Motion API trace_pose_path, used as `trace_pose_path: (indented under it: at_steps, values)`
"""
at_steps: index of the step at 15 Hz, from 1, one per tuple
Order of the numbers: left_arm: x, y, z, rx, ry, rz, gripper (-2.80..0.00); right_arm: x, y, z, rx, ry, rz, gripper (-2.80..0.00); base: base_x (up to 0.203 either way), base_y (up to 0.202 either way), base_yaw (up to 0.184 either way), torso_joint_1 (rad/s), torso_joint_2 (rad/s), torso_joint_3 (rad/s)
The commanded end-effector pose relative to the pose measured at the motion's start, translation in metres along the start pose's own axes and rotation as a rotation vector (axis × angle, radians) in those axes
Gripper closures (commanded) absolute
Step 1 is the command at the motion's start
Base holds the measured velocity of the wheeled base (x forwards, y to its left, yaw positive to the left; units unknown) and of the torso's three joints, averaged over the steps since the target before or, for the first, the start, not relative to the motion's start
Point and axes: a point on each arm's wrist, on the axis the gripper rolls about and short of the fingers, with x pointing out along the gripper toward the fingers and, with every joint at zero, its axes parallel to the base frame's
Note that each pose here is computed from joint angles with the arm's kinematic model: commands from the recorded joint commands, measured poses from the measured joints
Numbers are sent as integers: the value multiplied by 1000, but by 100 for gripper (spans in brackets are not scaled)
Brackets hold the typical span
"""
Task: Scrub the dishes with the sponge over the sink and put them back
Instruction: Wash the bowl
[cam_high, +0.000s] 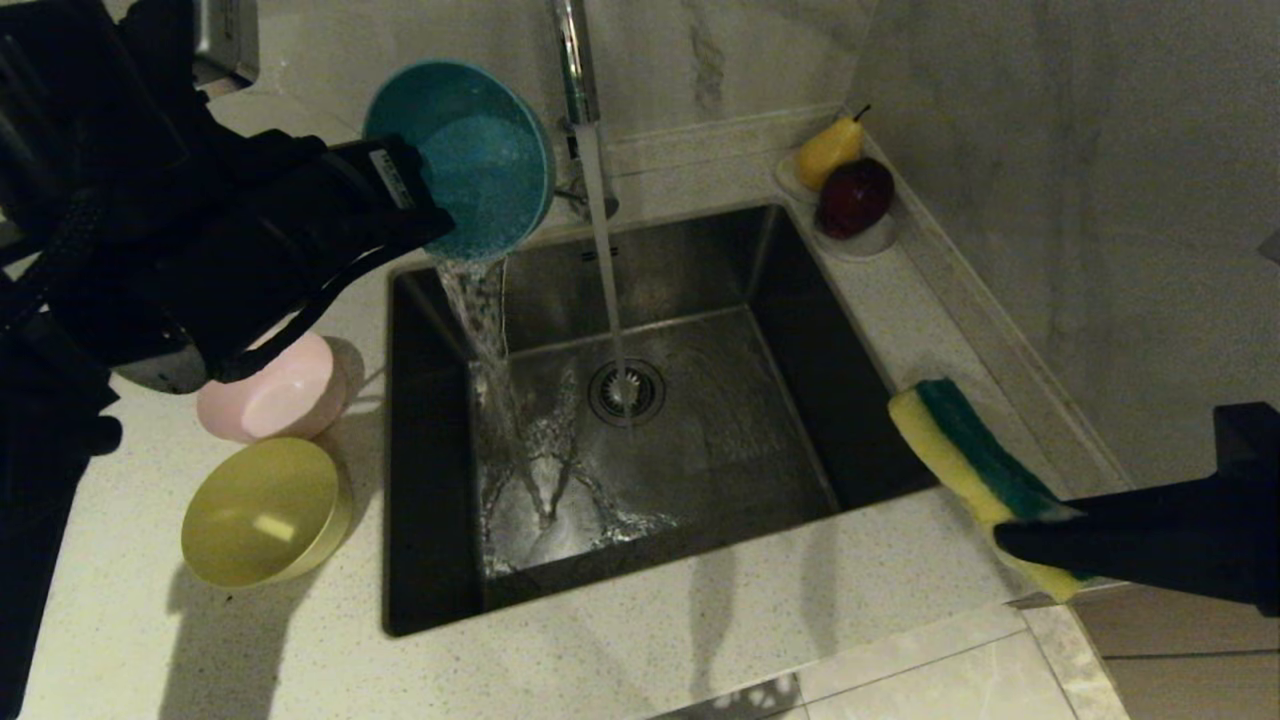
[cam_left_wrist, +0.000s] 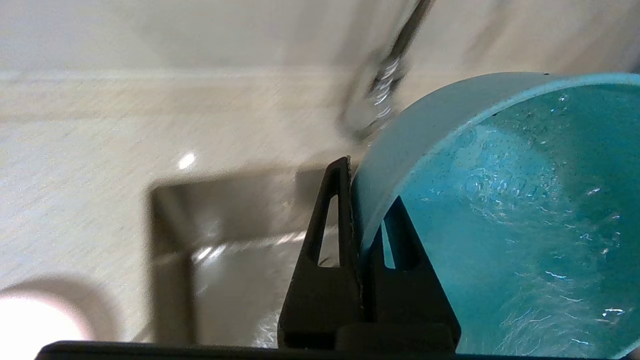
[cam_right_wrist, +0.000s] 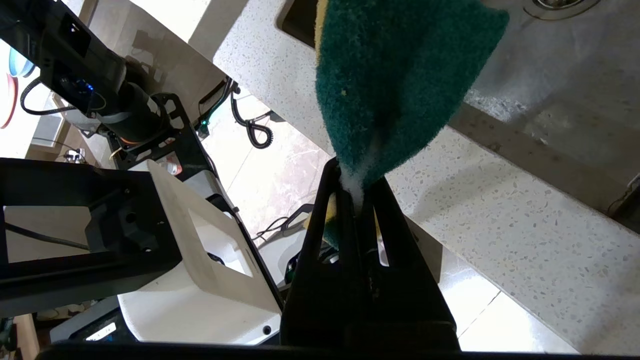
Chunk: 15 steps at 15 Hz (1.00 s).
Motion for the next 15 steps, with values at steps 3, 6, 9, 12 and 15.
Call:
trace_pose_path:
  at_steps: [3,6,9,12,15]
  values:
    - [-8,2,-6,-11,-129,-78,0,9,-2,-2,9,31,10,0,0,0,0,0,0,0]
    - [-15,3,0,59,-239,-75,0,17,-5,1,11,38,6,0,0,0,0,0,0,0]
    - [-19,4,9,59,-290,-76,0,17,-5,1,10,33,5,0,0,0,0,0,0,0]
    - [-28,6,21,52,-327,-77,0,19,-6,0,12,38,5,0,0,0,0,0,0,0]
    - [-38,9,32,44,-358,-78,0,20,-6,0,13,40,5,0,0,0,0,0,0,0]
